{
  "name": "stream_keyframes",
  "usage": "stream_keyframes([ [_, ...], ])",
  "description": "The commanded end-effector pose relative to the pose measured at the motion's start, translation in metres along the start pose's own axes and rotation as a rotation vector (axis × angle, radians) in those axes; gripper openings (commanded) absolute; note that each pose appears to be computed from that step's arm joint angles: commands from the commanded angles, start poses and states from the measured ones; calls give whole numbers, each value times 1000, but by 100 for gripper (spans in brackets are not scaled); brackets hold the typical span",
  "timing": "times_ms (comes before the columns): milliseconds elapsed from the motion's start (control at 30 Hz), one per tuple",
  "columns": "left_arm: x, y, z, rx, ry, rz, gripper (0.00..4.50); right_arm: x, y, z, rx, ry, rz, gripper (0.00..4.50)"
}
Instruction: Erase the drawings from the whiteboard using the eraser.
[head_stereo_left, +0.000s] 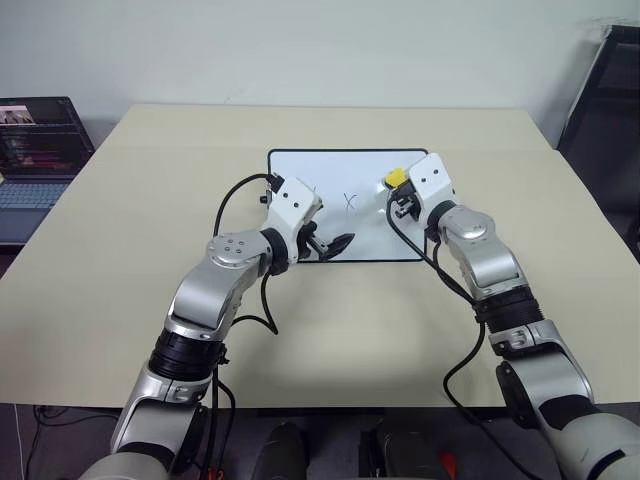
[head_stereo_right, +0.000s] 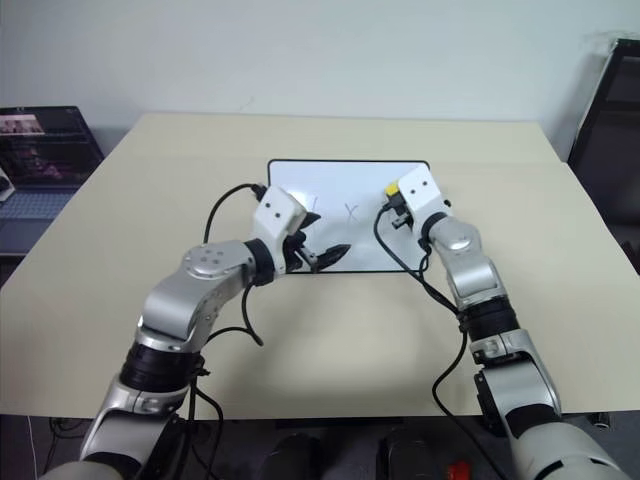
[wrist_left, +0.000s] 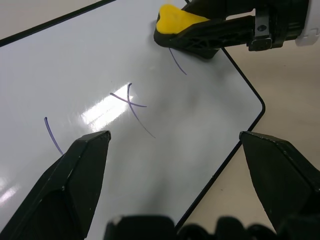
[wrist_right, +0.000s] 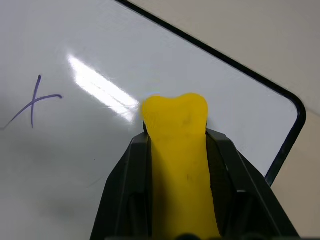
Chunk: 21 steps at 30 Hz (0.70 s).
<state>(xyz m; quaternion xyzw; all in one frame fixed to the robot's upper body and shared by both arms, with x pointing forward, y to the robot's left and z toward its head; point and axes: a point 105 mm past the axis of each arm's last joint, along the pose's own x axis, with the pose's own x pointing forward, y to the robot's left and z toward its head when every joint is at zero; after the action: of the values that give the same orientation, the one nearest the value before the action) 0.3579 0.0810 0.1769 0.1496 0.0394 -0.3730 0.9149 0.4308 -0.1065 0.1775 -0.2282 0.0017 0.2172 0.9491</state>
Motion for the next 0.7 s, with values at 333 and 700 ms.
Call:
stream_keyframes([
  [333,-1,-6,12,31,-41,-21,450,-8,34,-18,-88,121,161,110],
  [700,-3,-6,8,21,-36,-7,450,5,-7,14,-137,5,-54,110],
])
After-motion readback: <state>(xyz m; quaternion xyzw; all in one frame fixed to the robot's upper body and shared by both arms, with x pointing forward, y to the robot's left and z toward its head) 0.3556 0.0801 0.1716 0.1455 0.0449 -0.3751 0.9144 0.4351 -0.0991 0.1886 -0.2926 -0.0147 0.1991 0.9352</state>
